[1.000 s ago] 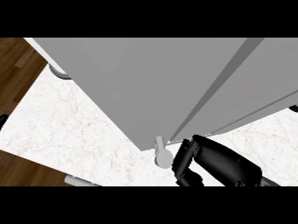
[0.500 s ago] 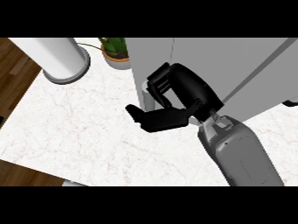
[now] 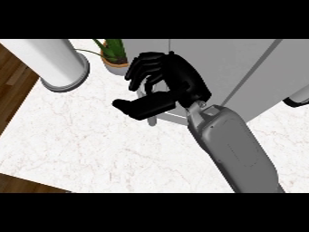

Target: Pick up the bottled water, place it into the cabinet and close the cabinet

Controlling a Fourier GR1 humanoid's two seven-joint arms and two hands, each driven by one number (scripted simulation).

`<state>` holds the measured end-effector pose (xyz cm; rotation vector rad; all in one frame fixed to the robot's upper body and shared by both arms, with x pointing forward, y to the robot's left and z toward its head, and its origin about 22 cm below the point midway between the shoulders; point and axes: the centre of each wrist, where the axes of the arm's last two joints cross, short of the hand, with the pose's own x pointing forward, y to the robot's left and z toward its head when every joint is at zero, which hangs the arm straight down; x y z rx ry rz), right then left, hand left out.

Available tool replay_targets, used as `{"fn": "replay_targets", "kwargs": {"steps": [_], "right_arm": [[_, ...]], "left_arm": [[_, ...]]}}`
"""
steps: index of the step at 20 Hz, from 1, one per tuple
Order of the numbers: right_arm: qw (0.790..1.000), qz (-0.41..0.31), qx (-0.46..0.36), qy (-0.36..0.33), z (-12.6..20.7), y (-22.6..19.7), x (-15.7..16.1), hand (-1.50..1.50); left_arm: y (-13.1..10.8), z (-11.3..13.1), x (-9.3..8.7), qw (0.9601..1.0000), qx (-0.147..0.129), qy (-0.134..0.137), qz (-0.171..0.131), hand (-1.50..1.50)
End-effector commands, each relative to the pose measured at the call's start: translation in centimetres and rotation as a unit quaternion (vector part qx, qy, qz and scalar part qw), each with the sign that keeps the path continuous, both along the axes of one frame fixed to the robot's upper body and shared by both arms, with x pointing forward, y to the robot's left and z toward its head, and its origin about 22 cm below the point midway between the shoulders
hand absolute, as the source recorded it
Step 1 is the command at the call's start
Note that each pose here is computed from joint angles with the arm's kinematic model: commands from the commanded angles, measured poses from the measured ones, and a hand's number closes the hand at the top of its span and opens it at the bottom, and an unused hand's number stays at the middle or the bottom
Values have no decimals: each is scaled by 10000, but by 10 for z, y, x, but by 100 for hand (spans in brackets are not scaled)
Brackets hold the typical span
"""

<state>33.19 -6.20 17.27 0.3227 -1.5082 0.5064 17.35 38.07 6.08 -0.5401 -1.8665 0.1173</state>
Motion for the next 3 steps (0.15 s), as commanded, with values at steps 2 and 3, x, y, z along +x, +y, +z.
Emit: {"fn": "replay_targets", "kwargs": {"steps": [2, 3], "right_arm": [[9949, -888, 459, -131, 25, 5, 35, -150], [9946, -893, 519, -67, 27, 3, 38, -150]], "left_arm": [[0, -2, -1, 10000, -21, -3, 39, -150], [2, -5, -5, 10000, -29, 41, 68, -150]]}}
